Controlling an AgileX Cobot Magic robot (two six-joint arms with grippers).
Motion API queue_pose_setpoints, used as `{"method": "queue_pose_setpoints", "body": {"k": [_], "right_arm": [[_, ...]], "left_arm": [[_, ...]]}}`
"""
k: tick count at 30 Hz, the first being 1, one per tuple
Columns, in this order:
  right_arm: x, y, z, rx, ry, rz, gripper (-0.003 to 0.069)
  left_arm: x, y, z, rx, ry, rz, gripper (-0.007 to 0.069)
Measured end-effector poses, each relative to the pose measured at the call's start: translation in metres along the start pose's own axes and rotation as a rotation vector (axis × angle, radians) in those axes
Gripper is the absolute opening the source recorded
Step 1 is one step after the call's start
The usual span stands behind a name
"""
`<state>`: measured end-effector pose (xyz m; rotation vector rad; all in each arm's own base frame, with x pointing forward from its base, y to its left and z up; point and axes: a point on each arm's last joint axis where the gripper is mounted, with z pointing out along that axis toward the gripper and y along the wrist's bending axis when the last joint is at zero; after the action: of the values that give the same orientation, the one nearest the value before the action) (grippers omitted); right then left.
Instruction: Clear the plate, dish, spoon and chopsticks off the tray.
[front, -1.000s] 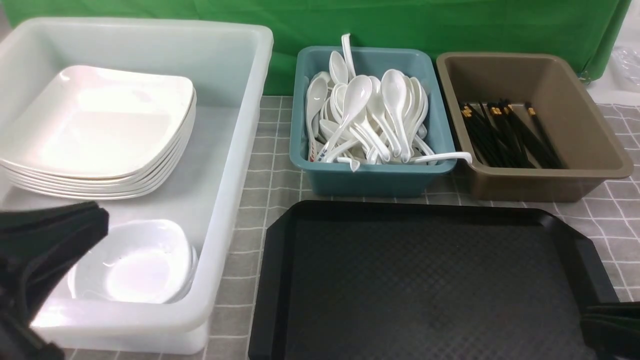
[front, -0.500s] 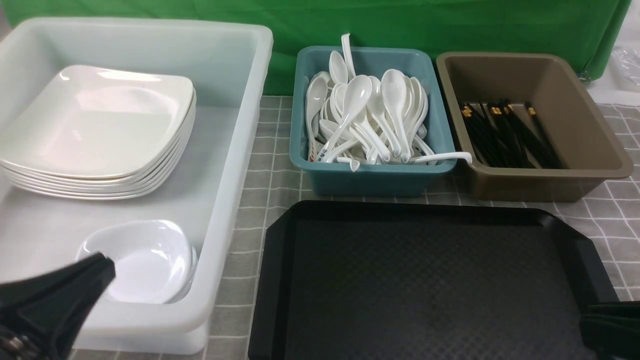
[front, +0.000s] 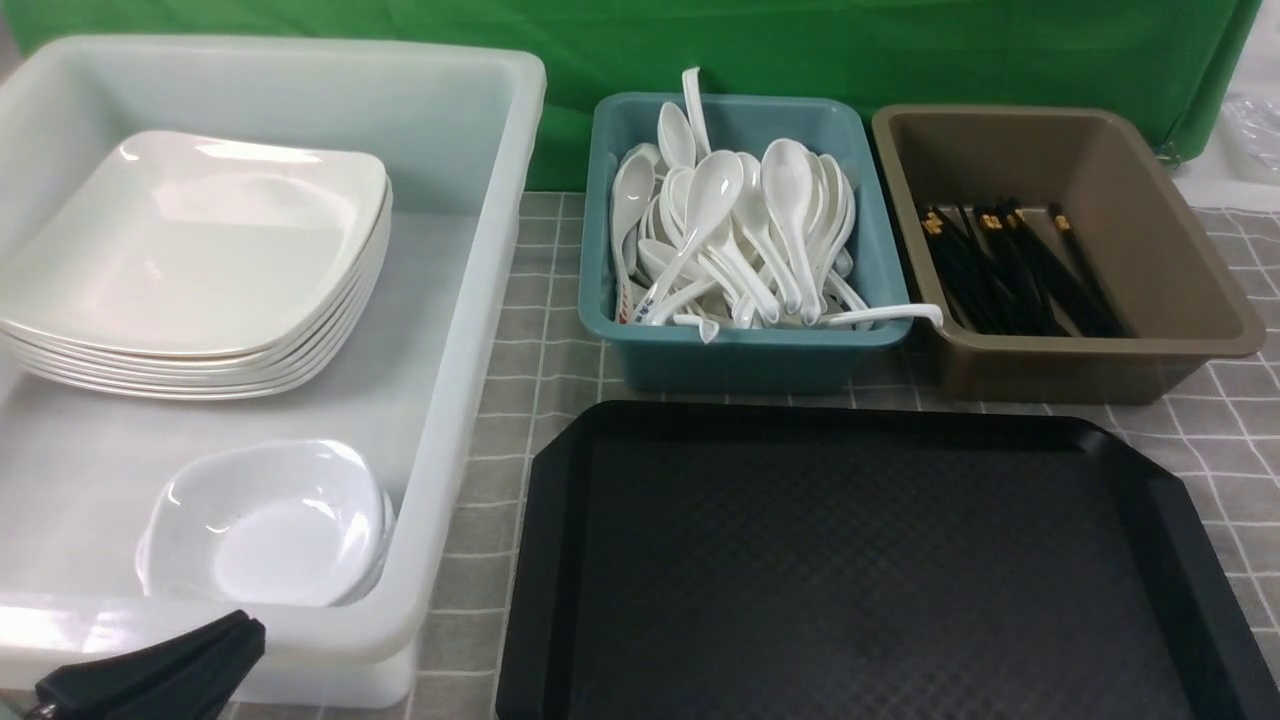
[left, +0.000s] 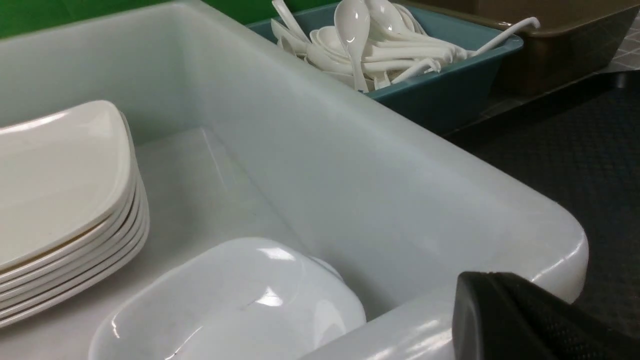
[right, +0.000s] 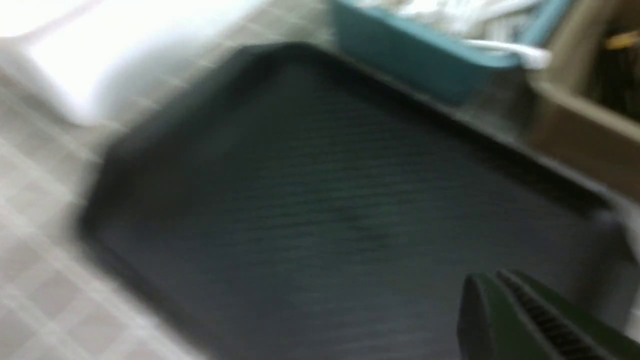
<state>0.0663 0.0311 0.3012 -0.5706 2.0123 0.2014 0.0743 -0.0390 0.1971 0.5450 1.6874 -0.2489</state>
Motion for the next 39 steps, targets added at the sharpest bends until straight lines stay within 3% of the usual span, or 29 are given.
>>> {"method": "queue_pose_setpoints", "body": {"k": [6,11,15,39], "right_arm": [[0.066,-0.005,0.019,0.214,-0.133,0.089,0.0018],[0.111,-0.003,0.033,0.307,-0.146,0.143,0.0018],[0.125,-0.002,0.042,0.311,-0.127,0.162,0.0018],[0.123,-0.003,0.041,0.314,-0.162,0.166,0.0066]], "left_arm": [[0.0,0.0,0.0,-0.001,-0.002,0.001,0.001],[0.0,0.0,0.0,-0.001,-0.003,0.001,0.001],[0.0,0.0,0.0,-0.001,-0.004,0.001,0.001],[0.0,0.0,0.0,-0.001,-0.006,0.001,0.001]]}}
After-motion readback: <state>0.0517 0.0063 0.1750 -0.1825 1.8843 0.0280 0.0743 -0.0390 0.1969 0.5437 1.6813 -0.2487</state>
